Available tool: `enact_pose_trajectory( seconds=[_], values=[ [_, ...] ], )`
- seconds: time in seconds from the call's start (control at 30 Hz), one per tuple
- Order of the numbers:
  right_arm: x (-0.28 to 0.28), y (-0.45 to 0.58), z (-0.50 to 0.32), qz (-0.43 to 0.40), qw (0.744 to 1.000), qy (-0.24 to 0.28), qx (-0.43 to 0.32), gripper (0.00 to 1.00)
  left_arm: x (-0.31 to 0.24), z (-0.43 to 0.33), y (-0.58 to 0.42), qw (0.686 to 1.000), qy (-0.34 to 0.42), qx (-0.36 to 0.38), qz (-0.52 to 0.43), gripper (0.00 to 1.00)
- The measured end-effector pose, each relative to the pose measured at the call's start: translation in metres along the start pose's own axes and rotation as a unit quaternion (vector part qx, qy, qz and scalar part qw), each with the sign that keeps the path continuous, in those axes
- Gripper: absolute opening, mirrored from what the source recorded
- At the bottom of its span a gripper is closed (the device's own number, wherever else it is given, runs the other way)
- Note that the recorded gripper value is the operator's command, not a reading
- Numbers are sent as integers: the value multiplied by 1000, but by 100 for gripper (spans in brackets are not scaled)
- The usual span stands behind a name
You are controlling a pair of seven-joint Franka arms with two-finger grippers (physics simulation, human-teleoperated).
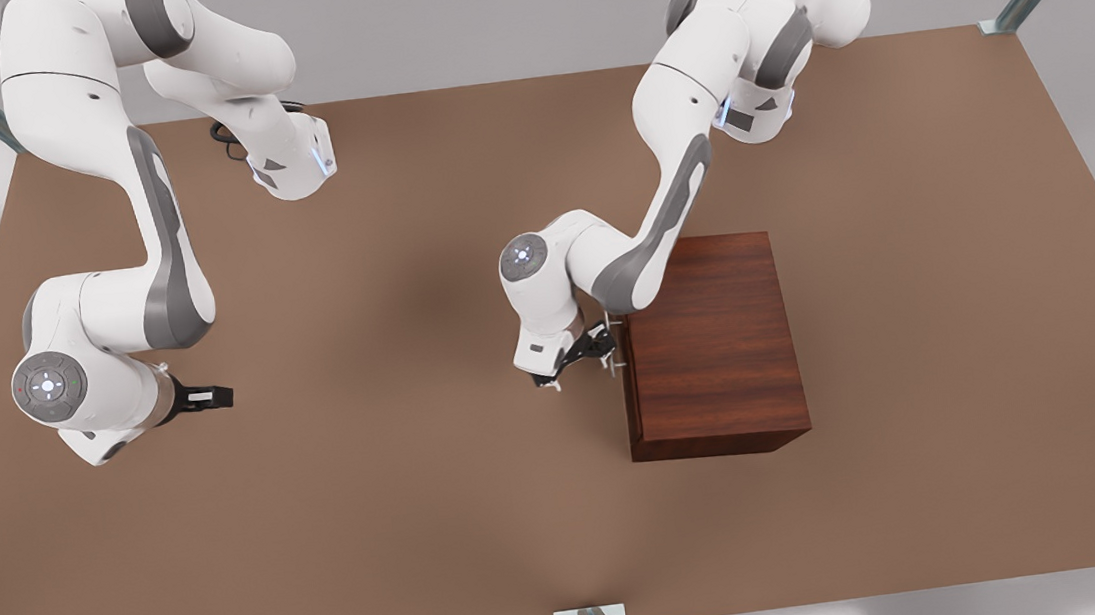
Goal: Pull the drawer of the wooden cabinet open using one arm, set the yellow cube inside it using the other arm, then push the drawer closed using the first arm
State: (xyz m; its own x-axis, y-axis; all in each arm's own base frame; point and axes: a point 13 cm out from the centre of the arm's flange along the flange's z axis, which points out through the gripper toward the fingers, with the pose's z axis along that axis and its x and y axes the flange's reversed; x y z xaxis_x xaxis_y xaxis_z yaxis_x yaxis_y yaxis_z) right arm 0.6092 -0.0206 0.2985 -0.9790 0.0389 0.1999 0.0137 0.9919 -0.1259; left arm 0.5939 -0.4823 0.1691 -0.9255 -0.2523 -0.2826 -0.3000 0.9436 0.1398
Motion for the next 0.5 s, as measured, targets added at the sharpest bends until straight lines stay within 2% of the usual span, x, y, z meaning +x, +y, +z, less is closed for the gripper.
enact_pose_trajectory(
  seconds=[0.13, 0.23, 0.33, 0.43, 0.5],
  values=[
    [0, 0, 0, -2, 1000, 0, 0, 100, -14, -30, 6, 1000, 4, 8, -4, 100],
    [0, 0, 0, -3, 1000, 0, 0, 100, -129, -175, 99, 992, 15, 66, -109, 100],
    [0, 0, 0, -4, 1000, 0, 0, 100, -235, -200, 290, 979, 57, 41, -193, 100],
    [0, 0, 1, -5, 1000, 1, 0, 100, -252, -184, 385, 974, 117, 28, -194, 100],
    [0, 0, 1, -5, 1000, 1, 0, 100, -234, -183, 421, 973, 152, 26, -172, 100]
  ],
)
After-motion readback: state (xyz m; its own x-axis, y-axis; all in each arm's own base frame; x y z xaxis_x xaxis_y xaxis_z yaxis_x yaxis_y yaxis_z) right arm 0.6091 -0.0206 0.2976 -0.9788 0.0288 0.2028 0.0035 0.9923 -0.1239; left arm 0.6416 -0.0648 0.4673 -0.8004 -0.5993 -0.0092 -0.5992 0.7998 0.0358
